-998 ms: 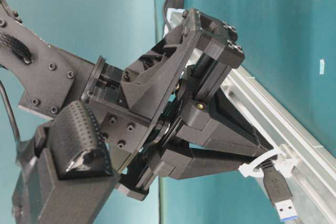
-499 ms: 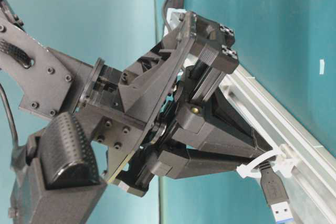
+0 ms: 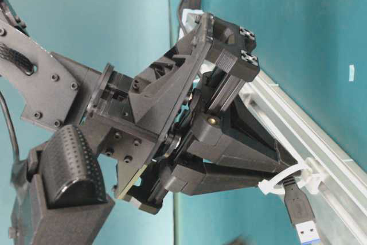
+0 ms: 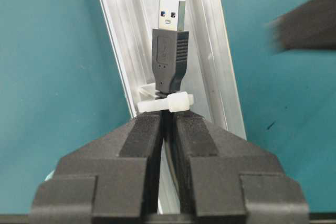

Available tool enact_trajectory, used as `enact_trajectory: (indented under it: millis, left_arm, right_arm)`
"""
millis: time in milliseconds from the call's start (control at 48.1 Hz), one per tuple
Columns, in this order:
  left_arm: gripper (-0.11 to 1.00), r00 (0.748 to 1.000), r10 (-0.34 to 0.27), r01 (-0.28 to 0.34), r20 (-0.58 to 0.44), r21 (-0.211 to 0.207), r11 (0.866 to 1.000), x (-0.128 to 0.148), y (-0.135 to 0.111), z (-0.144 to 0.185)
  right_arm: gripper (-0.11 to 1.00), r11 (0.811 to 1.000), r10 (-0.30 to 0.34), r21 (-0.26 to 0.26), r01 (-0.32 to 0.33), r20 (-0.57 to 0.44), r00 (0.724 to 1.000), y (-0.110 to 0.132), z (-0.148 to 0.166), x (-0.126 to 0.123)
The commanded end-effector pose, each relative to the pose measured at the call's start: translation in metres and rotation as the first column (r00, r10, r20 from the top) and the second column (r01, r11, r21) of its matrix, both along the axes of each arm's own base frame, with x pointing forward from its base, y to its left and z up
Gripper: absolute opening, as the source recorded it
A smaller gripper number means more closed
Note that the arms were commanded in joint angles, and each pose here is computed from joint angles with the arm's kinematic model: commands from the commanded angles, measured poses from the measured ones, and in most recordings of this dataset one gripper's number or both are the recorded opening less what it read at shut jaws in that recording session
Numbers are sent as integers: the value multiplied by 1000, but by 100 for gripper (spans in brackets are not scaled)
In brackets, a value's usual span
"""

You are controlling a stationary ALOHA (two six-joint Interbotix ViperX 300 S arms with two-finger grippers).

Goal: Pass the USB cable through three rings with both arms.

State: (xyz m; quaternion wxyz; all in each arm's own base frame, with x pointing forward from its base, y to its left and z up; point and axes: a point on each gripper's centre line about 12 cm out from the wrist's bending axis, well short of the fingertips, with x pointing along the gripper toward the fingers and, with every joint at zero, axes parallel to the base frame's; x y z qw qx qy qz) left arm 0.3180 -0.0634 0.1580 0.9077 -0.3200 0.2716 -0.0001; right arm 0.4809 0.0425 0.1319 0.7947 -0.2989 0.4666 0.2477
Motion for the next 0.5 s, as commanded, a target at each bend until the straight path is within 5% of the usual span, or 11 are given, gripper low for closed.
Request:
enact_trajectory:
  millis: [0, 478]
  left_arm:
    - [88, 998, -10, 11, -59, 16, 1000, 10, -4, -23]
    - [87, 998, -35, 38, -60, 62, 997, 26, -7, -32]
  right_arm:
    - [10, 1000, -13, 11, 13, 4, 1000, 2, 1, 1]
    - [10, 1000, -14, 11, 14, 10, 1000, 2, 1, 2]
